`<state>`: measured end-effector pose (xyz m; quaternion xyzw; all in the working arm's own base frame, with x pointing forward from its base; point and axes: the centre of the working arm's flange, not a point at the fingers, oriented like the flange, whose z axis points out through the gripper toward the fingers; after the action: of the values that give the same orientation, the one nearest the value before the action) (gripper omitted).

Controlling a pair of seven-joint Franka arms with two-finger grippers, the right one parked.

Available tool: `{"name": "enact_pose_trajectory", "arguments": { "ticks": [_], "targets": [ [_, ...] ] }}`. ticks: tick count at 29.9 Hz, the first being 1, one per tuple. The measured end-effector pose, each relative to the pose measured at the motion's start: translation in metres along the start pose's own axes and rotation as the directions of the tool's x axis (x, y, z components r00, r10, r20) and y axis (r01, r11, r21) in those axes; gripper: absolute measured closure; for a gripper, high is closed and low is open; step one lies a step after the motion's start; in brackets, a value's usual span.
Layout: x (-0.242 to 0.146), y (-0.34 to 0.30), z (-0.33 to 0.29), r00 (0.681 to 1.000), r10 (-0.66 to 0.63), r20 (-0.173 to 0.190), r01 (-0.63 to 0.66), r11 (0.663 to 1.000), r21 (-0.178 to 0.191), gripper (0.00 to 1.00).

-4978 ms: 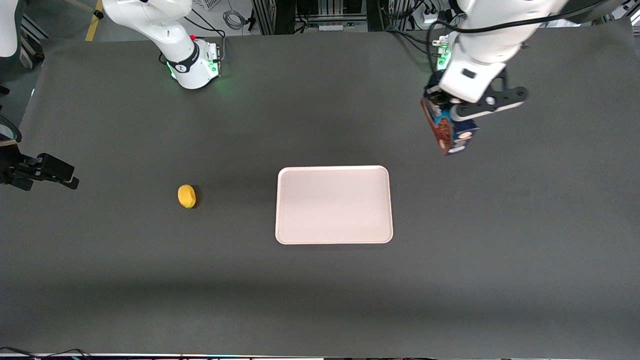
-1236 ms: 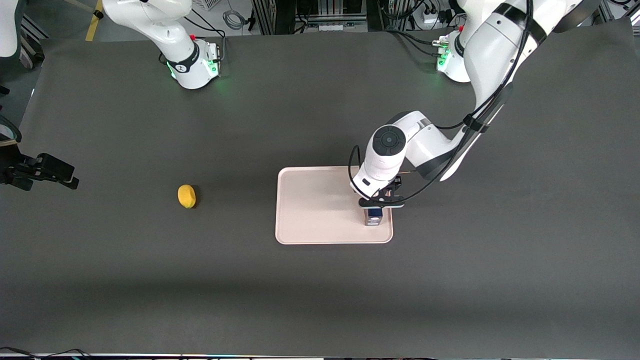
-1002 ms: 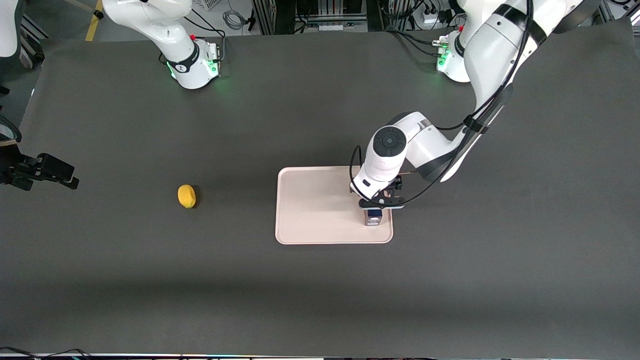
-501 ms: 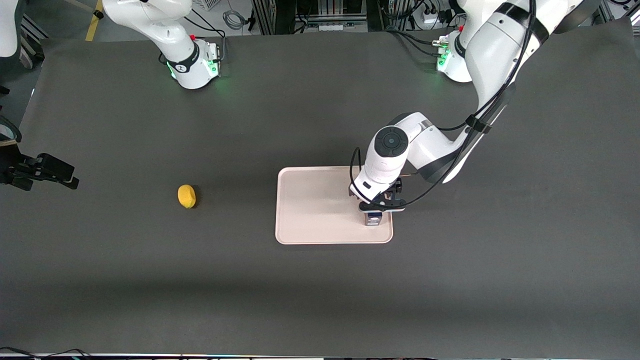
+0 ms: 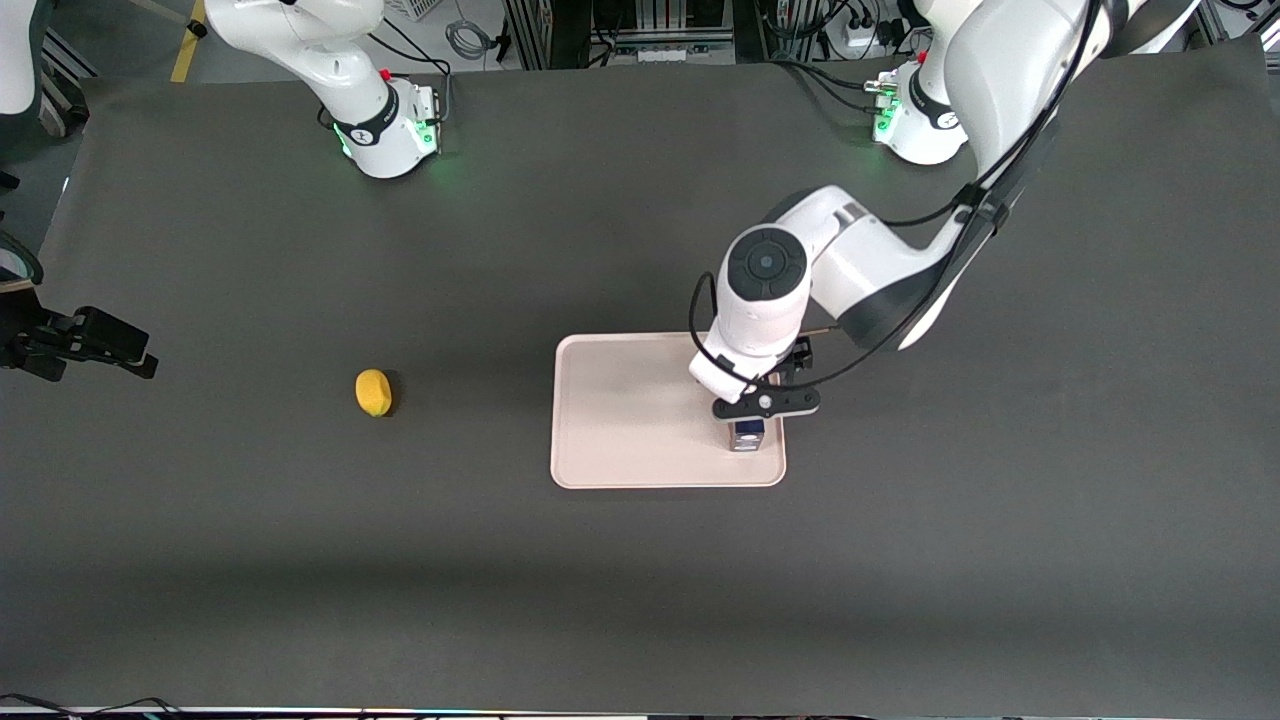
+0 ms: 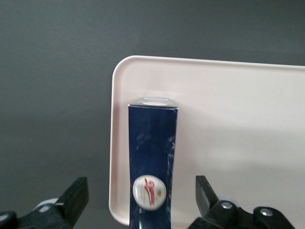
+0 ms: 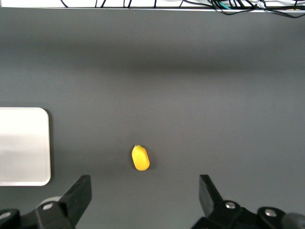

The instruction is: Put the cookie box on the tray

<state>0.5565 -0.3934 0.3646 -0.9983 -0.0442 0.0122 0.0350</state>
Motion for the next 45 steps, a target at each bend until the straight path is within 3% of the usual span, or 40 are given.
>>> {"name": "enact_pose_trajectory", "arguments": {
  "ticks": [4, 7, 10, 16, 22, 32, 36, 41, 45],
  "targets": [
    [-0.004, -0.009, -0.045, 0.999, 0.03, 0.032, -0.031, 0.999, 0.01, 0.0],
    [-0.005, -0.029, -0.089, 0.997, 0.063, 0.049, -0.062, 0.998, -0.01, 0.0],
    [-0.005, -0.059, -0.135, 0.994, 0.096, 0.046, -0.095, 0.995, -0.026, 0.0],
    [-0.01, -0.135, -0.206, 0.99, 0.139, 0.032, -0.139, 0.99, -0.01, 0.0],
    [-0.008, -0.217, -0.251, 0.989, 0.148, 0.018, -0.148, 0.989, -0.023, 0.0],
    [-0.001, -0.327, -0.26, 0.994, 0.11, 0.007, -0.11, 0.994, 0.001, 0.0],
    [0.009, -0.359, -0.25, 0.996, 0.087, -0.022, -0.087, 0.996, 0.0, 0.0],
    [0.02, -0.379, -0.223, 0.996, 0.061, -0.061, -0.061, 0.998, -0.003, 0.0],
    [0.019, -0.377, -0.203, 0.997, 0.063, -0.052, -0.064, 0.998, -0.002, 0.0]
  ]
}}
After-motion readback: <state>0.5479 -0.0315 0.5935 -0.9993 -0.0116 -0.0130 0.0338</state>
